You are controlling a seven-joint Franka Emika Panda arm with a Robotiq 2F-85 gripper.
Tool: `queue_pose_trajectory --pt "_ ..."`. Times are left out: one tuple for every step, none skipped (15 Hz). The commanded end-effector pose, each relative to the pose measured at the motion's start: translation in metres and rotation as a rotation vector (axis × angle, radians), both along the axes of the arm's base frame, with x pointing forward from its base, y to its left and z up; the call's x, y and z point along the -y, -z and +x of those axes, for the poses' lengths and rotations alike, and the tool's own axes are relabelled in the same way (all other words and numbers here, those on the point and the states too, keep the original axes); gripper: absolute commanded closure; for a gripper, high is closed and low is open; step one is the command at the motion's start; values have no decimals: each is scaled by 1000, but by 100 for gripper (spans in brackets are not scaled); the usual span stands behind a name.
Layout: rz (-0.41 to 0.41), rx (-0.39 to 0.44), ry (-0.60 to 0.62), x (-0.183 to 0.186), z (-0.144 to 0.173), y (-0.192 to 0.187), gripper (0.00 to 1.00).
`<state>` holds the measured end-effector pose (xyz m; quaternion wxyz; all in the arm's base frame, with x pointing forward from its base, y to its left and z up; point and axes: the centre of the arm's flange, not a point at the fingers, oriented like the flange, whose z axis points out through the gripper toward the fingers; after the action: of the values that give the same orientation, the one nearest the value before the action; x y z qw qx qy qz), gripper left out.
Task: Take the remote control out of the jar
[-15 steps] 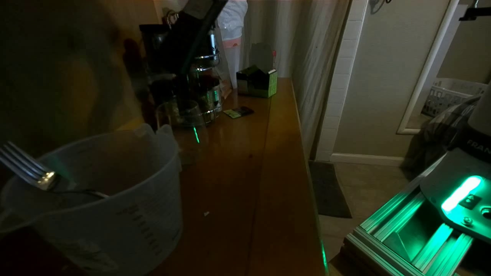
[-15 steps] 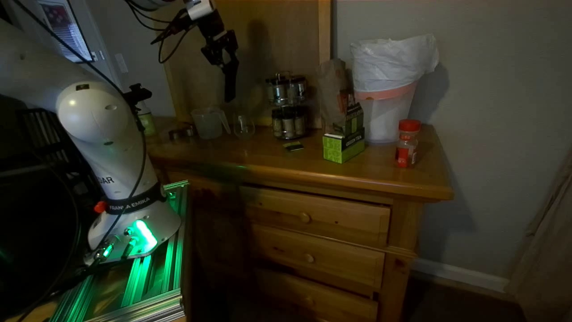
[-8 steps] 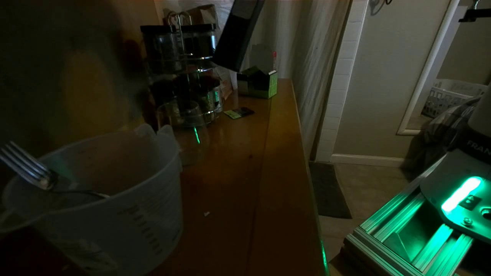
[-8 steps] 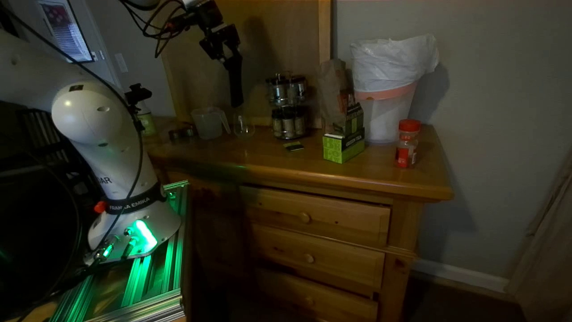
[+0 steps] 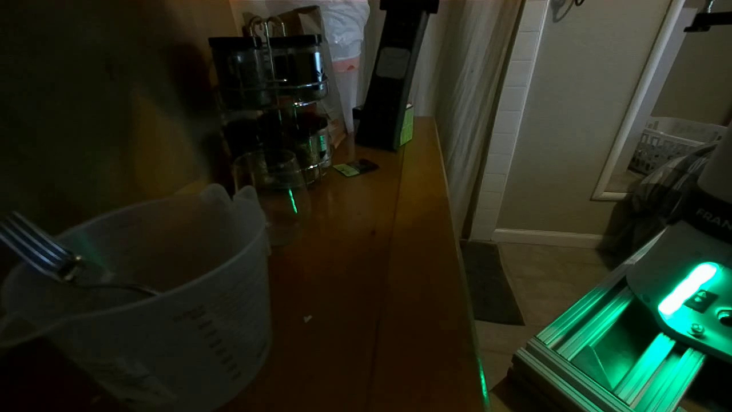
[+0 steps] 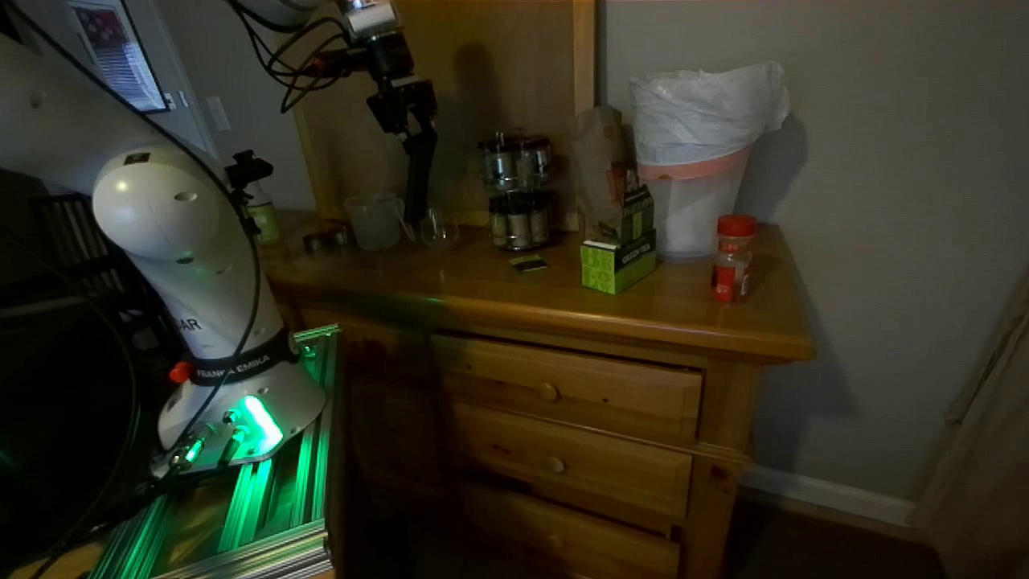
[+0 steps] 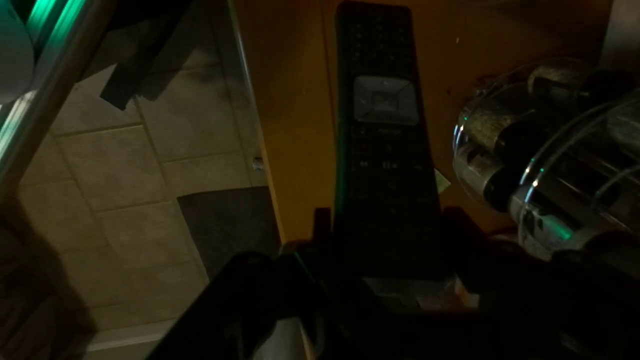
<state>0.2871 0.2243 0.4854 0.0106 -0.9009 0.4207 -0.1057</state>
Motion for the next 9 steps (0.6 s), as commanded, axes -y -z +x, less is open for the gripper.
queue_pose_trajectory --pt "125 -116 -79 9 21 27 68" --pt "164 -137 -96 11 21 36 68" --pt "203 -165 -107 12 21 44 68" --pt "238 -186 -116 13 17 52 68" --pt "266 -203 -122 14 14 59 68" --pt "270 -207 -101 14 7 66 68" --pt "214 -188 -32 8 2 68 68" --pt "213 -211 -80 13 14 63 43" --pt "204 -215 -64 12 11 68 43"
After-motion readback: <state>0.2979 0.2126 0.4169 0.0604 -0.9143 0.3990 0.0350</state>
